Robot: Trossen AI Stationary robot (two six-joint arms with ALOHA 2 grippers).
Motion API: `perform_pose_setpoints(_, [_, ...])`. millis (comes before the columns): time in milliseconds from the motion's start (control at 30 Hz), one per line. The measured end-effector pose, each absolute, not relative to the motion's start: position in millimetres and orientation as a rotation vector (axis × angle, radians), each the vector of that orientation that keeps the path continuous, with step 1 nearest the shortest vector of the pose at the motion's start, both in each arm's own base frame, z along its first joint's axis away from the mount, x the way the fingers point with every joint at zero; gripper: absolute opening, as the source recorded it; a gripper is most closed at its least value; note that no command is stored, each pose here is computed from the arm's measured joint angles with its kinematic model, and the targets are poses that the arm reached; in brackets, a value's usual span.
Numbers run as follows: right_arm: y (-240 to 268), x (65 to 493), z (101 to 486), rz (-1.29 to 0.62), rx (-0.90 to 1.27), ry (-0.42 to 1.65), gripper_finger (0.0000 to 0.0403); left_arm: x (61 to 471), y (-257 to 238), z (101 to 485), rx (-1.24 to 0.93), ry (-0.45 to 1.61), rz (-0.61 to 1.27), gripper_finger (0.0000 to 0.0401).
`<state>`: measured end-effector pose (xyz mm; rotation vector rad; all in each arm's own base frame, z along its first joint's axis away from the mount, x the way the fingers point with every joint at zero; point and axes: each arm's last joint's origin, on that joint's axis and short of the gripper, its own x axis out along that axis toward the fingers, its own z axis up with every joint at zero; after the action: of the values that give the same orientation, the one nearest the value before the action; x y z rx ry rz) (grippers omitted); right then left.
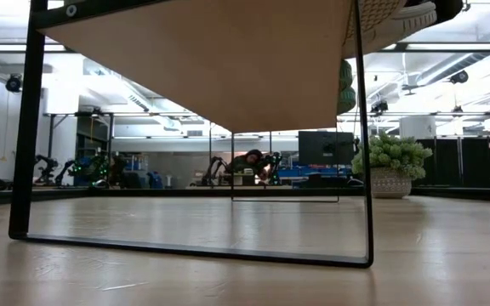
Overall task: Pick and place slides into the shelf
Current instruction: Adjust the top gray slide on the shelf
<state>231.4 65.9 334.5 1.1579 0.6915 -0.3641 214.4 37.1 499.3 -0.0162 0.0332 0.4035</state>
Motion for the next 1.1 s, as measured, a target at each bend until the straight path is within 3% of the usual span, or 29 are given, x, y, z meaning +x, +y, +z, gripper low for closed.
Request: perform_pose_setpoints(1100, [72.2, 248.8, 319.4, -0.39, 1.148, 0.729, 0.0175, 214.3, 37.3, 499.0, -0.016, 0.036, 0.404, 0.0311])
